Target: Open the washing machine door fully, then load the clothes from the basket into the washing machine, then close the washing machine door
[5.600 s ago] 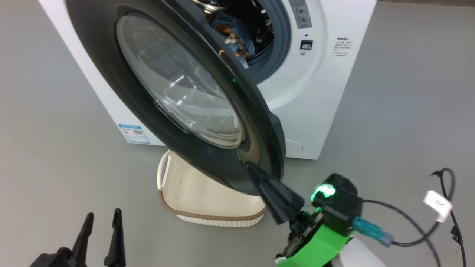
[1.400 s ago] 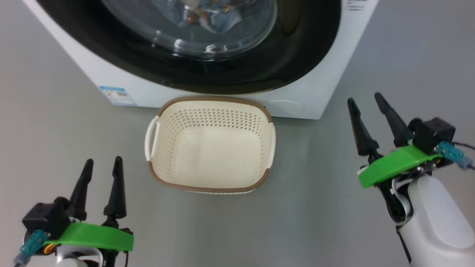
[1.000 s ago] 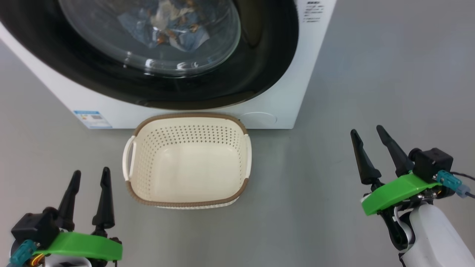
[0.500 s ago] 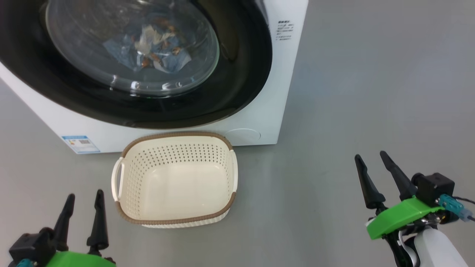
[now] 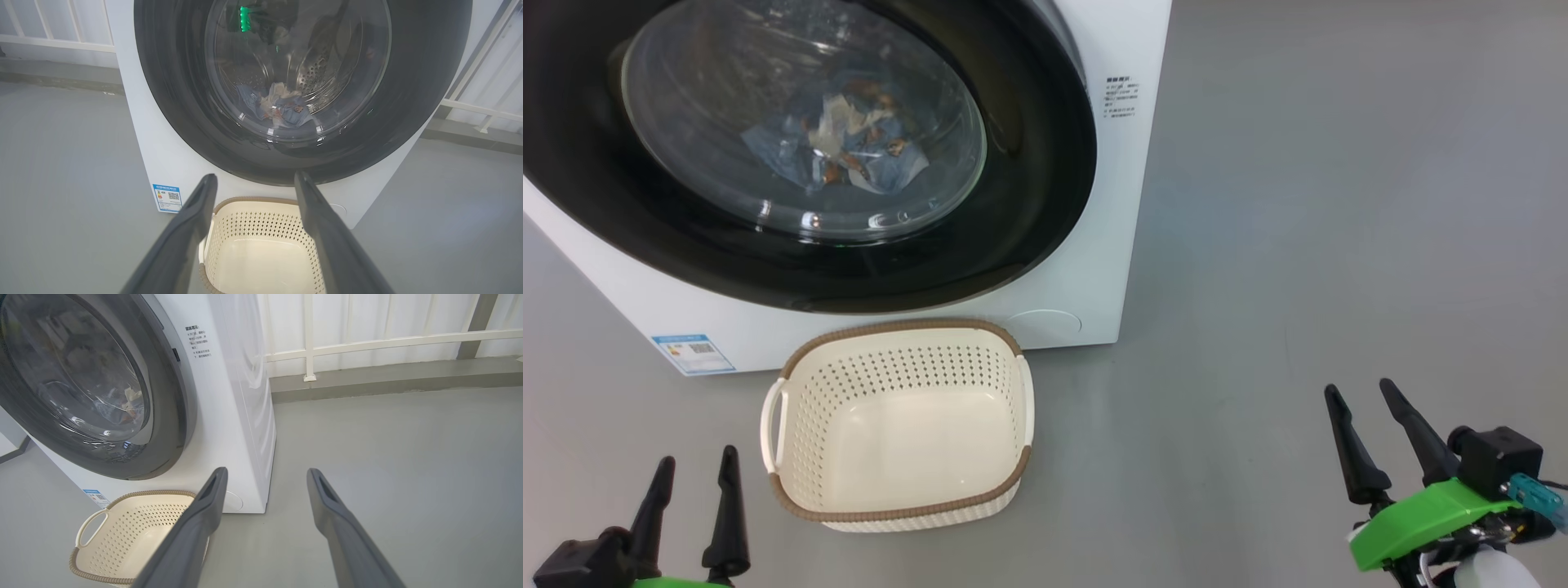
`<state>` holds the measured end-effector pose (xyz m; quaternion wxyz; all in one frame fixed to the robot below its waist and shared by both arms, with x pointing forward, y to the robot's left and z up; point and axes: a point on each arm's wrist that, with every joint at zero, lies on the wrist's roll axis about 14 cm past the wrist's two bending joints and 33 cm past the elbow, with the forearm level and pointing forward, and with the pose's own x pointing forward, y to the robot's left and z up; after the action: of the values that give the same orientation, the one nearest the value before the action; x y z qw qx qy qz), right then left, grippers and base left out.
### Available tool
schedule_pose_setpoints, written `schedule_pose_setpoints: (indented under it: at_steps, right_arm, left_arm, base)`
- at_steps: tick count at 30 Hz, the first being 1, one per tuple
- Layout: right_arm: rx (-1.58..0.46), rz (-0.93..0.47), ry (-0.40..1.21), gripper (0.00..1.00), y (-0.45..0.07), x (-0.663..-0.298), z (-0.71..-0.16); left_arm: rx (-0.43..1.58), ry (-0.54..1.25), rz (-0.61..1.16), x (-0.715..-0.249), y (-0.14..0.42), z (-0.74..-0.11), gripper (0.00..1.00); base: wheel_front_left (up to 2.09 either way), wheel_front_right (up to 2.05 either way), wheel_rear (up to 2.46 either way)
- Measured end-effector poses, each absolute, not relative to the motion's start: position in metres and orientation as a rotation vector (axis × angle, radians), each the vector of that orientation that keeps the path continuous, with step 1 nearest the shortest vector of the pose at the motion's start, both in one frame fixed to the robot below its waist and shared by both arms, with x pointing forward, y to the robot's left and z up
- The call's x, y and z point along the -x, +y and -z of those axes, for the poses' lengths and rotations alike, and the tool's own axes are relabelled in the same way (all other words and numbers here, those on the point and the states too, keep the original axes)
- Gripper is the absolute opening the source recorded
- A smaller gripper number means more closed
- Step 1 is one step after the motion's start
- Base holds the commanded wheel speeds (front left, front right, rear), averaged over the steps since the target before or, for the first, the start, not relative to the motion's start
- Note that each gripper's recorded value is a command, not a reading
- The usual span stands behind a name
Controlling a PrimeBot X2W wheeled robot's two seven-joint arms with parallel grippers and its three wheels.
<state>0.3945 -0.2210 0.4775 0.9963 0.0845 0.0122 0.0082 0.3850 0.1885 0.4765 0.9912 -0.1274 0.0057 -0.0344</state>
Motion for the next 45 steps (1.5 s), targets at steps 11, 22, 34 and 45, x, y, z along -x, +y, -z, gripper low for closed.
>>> schedule_pose_setpoints:
  at_steps: [11, 22, 34, 45]
  right_arm:
    - [-0.164, 0.028, 0.037, 1.0, -0.237, -0.372, -0.473]
    - [-0.164, 0.032, 0.034, 1.0, -0.238, -0.373, -0.473]
    - [-0.185, 0.032, 0.072, 0.0, -0.232, -0.37, -0.46]
    - [-0.29, 0.057, 0.123, 0.0, -0.226, -0.363, -0.445]
  left_arm:
    - [0.24, 0.011, 0.061, -0.377, 0.193, -0.477, 1.0]
    - [0.226, 0.022, 0.061, -0.376, 0.195, -0.474, 1.0]
    - [0.25, 0.064, 0.053, -0.371, 0.189, -0.46, 0.0]
    - [0.354, 0.108, 0.026, -0.366, 0.184, -0.449, 0.0]
  base:
    - [0.0, 0.0, 0.0]
    - [0.0, 0.0, 0.0]
    - [0.0, 0.0, 0.0]
    - [0.0, 0.0, 0.0]
